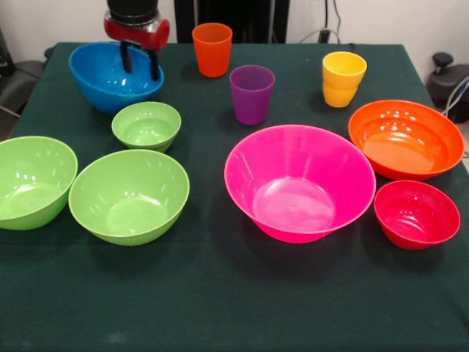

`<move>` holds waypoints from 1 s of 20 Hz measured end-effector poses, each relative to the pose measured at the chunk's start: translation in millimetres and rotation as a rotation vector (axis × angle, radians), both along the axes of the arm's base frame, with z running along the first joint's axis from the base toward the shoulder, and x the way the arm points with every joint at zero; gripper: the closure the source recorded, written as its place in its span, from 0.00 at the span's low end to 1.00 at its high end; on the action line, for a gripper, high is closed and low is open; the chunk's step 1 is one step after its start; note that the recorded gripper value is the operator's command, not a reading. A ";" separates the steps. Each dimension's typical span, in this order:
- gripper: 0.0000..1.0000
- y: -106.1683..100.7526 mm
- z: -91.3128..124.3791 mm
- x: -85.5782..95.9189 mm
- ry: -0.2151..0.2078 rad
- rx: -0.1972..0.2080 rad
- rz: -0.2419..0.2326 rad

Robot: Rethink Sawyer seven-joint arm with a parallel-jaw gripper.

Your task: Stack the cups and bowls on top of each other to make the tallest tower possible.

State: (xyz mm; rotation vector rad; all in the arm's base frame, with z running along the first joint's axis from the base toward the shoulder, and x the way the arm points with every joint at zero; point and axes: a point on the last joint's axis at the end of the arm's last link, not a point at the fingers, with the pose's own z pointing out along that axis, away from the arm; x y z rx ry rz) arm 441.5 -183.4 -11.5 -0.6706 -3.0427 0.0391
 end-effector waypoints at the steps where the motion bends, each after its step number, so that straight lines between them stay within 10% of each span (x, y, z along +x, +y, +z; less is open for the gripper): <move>1: 0.00 -3.7 3.2 2.5 -0.009 -0.003 -0.006; 20: 0.00 3.6 39.3 55.6 -0.128 0.004 0.027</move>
